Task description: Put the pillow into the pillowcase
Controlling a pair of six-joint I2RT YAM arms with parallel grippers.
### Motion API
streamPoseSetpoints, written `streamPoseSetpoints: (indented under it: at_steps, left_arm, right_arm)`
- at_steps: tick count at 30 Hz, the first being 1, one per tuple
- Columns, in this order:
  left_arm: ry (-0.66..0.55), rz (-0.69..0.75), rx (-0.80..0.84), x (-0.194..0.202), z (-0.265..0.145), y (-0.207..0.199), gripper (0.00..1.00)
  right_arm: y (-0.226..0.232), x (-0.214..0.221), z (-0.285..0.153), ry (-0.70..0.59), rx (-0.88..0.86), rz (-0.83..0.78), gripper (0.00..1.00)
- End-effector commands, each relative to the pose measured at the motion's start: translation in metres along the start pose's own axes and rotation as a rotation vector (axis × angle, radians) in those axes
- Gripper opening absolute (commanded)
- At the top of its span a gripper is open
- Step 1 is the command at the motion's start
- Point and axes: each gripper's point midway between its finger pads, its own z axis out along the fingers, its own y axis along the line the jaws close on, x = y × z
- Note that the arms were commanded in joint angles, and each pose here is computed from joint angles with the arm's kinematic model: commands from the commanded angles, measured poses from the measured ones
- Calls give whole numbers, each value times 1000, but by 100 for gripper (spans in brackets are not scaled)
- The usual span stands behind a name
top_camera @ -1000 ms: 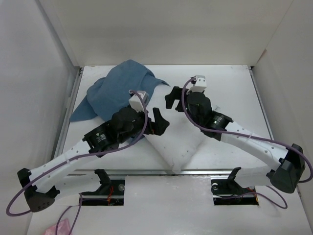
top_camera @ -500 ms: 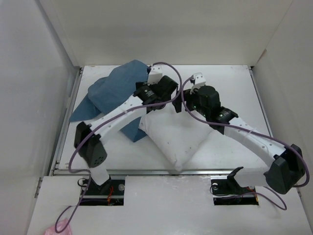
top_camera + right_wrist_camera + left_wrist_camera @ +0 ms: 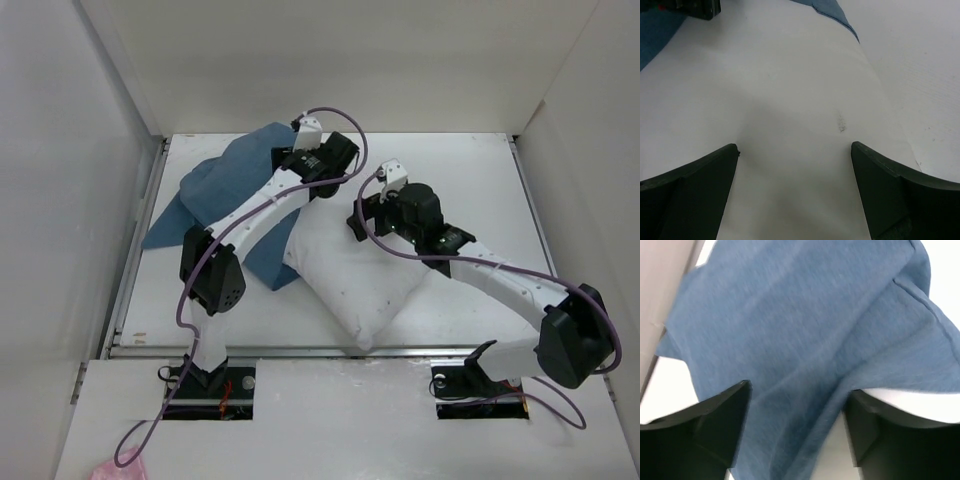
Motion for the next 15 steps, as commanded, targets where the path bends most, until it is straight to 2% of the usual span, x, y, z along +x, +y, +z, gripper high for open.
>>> streamPoseSetpoints:
  at_steps: [1,2,5,8,12,15]
  left_arm:
    - [-50,-7,-58,-24,-1,22,65]
    - [-52,-18,-27,-26,-1,15,46]
    - [-61,-19,19,-34,-2,6,0]
    - [-71,-10,59,-38,-3,-1,0]
    - [-133,-5,179,-50,-28,-13,0]
    - [-166,-20,356,-64,-56,-22,0]
  right_arm:
    - [20,-19,-1,-75,-115,-49,100]
    - [24,-18,4,-72,-124,-66,100]
    - [36,-23,16,-69,-170,-80,100]
    - [58,-36,30,-99,-251,-91,100]
    - [73,-2,75,-11,-303,-84,100]
    - [72,-9,99,-52,-273,-36,62]
